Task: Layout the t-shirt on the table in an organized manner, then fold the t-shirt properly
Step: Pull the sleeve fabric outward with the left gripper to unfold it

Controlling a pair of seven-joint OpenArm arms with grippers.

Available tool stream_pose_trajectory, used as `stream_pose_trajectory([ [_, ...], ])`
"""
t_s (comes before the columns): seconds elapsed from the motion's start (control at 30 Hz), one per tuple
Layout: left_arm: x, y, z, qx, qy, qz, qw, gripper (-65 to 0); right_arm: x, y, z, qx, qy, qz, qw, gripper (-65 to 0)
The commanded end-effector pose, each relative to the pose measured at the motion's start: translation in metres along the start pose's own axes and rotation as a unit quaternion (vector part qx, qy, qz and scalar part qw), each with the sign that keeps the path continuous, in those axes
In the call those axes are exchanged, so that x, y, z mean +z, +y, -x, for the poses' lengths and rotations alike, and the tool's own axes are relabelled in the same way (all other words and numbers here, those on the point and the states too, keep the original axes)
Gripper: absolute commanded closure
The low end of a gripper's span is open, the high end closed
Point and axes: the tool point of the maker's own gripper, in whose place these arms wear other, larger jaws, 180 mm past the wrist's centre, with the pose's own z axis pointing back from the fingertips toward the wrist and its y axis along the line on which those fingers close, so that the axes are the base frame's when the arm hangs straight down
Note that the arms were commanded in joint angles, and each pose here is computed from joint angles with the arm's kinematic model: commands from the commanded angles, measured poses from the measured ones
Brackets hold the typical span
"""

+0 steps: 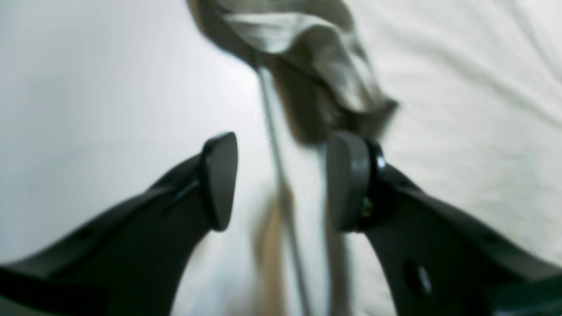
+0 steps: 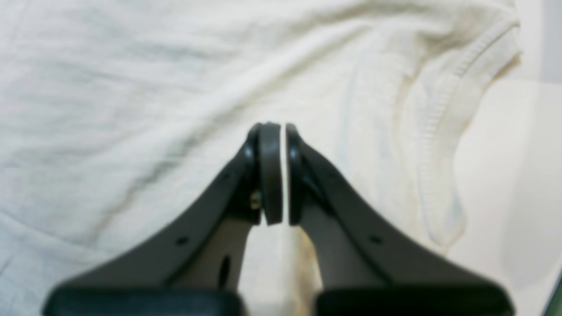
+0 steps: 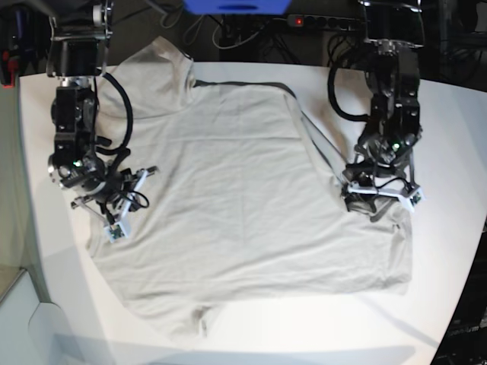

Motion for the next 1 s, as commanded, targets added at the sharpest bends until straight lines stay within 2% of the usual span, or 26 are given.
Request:
stream_pose_trajectory([
  [0.0, 0.001, 0.0, -0.012, 0.012, -0.018, -0.005, 1.0, -31.6, 0.005, -0.007, -0.022, 0.001, -0.033, 0.008, 0.9994, -1.2],
  [0.3, -0.015, 0.003, -0.015, 0.01, -0.032, -0.021, 0.999, -31.6, 0.004, -0.007, -0.022, 0.001, -0.032, 0.008, 0.9994, -1.2],
  [0.47, -0.014, -0.011, -0.007, -0.008, -0.027, -0.006, 1.0, -31.6, 0.004, -0.007, -0.022, 0.001, -0.032, 0.007, 0.9994, -1.3],
  [0.63, -0.015, -0.02, -0.016, -0.005, -0.033, 0.003, 0.999, -31.7, 0.004, -0.007, -0.022, 0.001, -0.032, 0.008, 0.9994, -1.3],
  [0.8, -0.013, -0.026, -0.03, -0.003, -0.063, 0.01, 0.998, -31.7, 0.004, -0.007, -0.023, 0.002, -0.032, 0.008, 0.9994, -1.3],
  [0.97, -0.023, -0.03, -0.016, 0.004, -0.044, 0.004, 0.999, -31.7, 0.003, -0.003, -0.023, -0.002, -0.033, 0.004, 0.9995, -1.3],
])
